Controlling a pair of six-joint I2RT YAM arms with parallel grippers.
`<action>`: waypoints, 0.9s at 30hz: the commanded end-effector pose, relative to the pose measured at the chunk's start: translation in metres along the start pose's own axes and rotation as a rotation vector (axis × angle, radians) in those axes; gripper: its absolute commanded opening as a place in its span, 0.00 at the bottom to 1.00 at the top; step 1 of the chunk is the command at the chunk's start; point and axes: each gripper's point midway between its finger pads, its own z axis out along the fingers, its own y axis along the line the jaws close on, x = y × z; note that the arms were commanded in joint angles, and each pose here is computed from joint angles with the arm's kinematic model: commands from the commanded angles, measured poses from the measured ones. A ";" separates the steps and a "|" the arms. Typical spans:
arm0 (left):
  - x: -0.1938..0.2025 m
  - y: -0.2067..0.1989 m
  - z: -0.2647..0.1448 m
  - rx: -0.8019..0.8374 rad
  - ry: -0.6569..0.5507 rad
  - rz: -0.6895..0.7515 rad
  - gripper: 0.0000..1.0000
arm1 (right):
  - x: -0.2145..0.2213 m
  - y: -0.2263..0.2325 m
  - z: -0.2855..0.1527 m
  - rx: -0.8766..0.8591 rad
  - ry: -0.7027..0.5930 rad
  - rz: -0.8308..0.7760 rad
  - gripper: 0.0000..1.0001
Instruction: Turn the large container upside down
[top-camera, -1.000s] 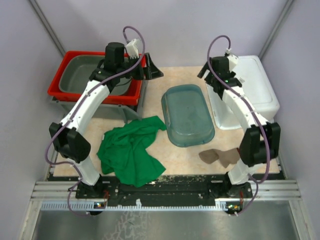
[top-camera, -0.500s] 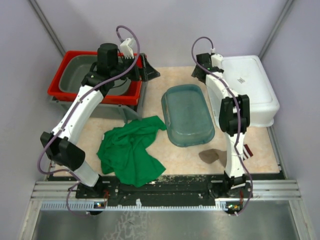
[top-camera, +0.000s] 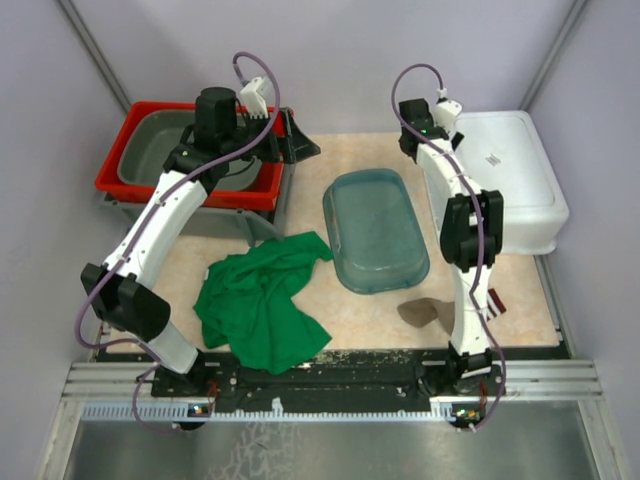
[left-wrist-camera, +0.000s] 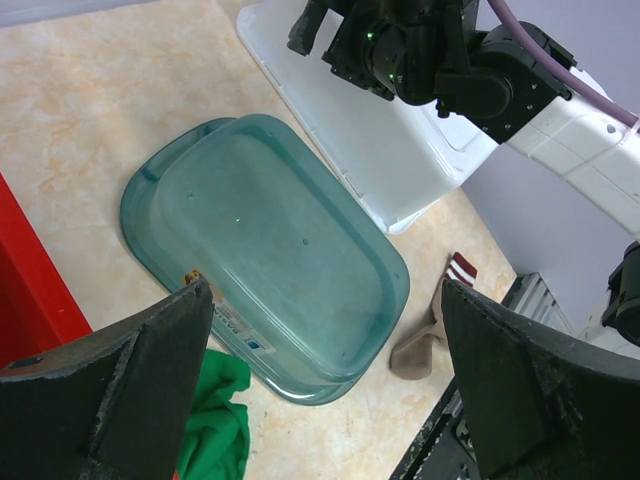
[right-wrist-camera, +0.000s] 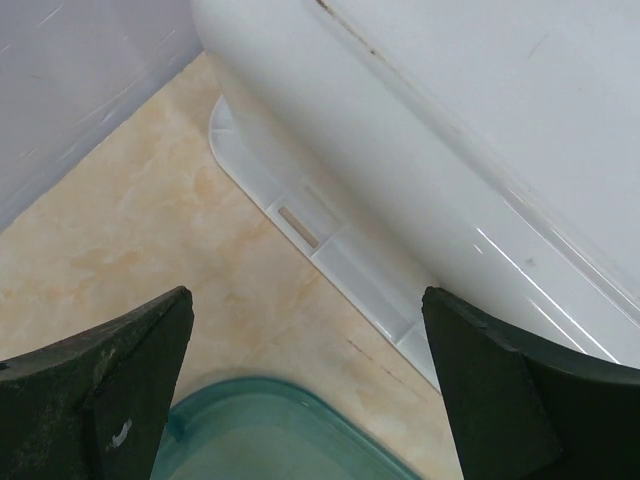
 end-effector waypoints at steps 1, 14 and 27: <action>-0.003 -0.005 0.000 0.024 0.002 0.011 1.00 | -0.021 -0.001 0.004 0.022 -0.058 0.036 0.98; -0.009 0.002 -0.003 -0.029 -0.021 0.028 1.00 | -0.042 0.058 -0.105 -0.518 -0.022 -0.087 0.98; -0.057 0.031 -0.060 -0.272 -0.189 -0.004 1.00 | 0.092 0.047 -0.319 -1.143 0.299 -0.320 0.96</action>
